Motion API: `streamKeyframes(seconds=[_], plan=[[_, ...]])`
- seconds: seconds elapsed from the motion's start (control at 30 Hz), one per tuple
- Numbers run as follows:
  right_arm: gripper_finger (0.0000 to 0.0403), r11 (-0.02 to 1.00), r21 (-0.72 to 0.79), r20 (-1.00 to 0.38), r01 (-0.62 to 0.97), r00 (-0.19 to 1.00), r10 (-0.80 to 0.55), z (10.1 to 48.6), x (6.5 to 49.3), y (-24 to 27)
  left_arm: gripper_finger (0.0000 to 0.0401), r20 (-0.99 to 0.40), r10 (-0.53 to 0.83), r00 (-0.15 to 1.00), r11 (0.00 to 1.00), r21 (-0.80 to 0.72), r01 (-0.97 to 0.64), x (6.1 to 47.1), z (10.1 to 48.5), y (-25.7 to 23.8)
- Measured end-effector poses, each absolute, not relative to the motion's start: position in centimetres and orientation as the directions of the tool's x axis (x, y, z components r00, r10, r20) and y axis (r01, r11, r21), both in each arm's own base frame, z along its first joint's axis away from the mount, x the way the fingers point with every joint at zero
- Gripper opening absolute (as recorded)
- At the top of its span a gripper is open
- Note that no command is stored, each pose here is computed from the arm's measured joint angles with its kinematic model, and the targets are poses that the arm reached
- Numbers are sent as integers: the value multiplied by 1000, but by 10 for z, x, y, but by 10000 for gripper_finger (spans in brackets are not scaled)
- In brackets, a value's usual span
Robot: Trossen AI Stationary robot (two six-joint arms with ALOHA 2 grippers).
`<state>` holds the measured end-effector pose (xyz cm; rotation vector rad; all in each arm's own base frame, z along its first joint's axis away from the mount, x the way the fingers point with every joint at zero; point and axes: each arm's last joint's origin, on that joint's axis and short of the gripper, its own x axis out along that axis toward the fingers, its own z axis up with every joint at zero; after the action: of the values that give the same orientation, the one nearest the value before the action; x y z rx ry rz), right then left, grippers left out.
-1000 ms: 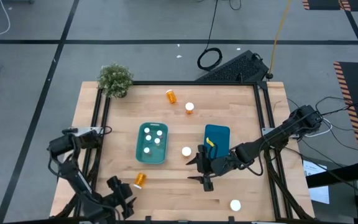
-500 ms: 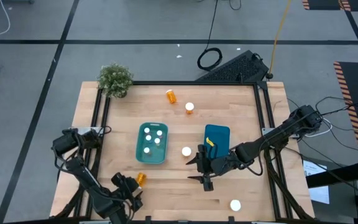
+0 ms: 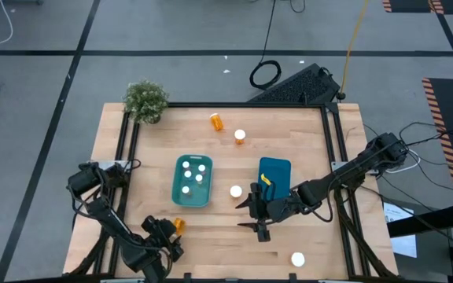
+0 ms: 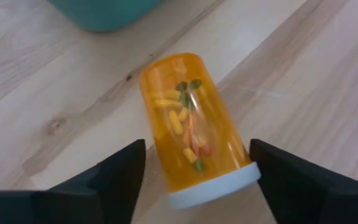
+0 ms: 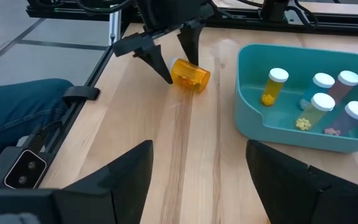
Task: Pick and place medicine bottles into bin by pill shape (circle, oval)
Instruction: Put the large orange pill bottle into the blue bin
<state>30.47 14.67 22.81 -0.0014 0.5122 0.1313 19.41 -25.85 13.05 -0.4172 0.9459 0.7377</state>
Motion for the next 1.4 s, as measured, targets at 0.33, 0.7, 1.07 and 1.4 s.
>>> streamKeyframes(seconds=[0.33,0.7,1.07,1.4], plan=[[253,992,31,-489,-126,863,125,228,305,147,214,-854,365,371,717,4,-697,193,130,-261],[253,996,39,-467,-80,880,89,230,306,146,222,-884,293,365,794,12,-608,199,152,-266],[253,995,13,-352,-97,931,95,224,327,156,223,-879,107,464,880,-134,-456,208,229,-239],[254,987,-152,-295,-57,956,10,236,334,162,223,-798,59,600,953,-135,-273,252,269,-185]])
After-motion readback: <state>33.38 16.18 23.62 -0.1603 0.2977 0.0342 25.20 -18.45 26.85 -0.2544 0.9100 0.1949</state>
